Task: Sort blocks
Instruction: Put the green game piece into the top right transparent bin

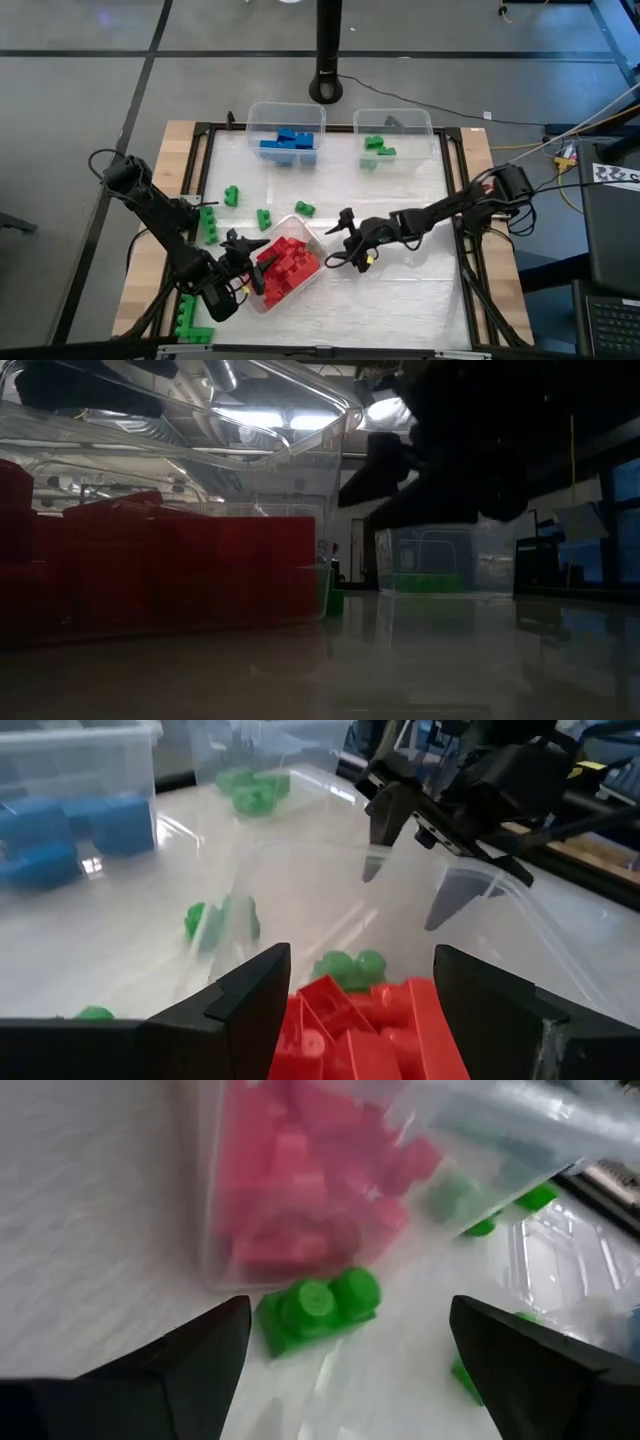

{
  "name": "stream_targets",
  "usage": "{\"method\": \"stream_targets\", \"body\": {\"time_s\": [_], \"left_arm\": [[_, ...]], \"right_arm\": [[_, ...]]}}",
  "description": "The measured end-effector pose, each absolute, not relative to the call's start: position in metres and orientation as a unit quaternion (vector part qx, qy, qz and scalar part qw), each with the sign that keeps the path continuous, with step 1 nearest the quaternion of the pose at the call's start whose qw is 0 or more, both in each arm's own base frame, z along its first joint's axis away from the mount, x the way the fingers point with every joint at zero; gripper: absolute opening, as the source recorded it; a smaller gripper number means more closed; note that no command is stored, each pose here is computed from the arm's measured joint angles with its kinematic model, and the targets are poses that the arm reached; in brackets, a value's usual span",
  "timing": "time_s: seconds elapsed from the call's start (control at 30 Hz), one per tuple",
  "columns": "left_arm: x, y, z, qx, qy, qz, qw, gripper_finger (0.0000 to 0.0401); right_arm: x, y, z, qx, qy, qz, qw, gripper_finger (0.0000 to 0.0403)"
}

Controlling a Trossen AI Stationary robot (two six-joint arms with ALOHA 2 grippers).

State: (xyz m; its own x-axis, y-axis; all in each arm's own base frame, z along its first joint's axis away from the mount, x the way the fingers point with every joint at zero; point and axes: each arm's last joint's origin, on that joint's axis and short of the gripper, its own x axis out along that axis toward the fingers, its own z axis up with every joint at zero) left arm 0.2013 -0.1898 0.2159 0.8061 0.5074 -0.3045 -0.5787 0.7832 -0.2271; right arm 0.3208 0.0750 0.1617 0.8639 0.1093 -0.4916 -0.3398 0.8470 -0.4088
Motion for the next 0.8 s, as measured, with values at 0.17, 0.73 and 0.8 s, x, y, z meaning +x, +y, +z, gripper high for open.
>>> {"method": "stream_targets", "body": {"time_s": [0.17, 0.73, 0.8], "left_arm": [[0.201, -0.19, 0.215, -0.169, 0.121, 0.286, 0.935, 0.0235], [0.195, -0.201, 0.216, -0.177, 0.13, 0.257, 0.941, 0.0235], [0.194, -0.202, 0.216, -0.176, 0.13, 0.254, 0.942, 0.0235]], "right_arm": [[0.327, 0.074, 0.146, -0.227, 0.239, 0.105, 0.938, 0.0344], [0.355, 0.081, 0.121, -0.164, 0.189, 0.073, 0.965, 0.0344], [0.362, 0.083, 0.121, -0.165, 0.185, 0.072, 0.966, 0.0344]]}}
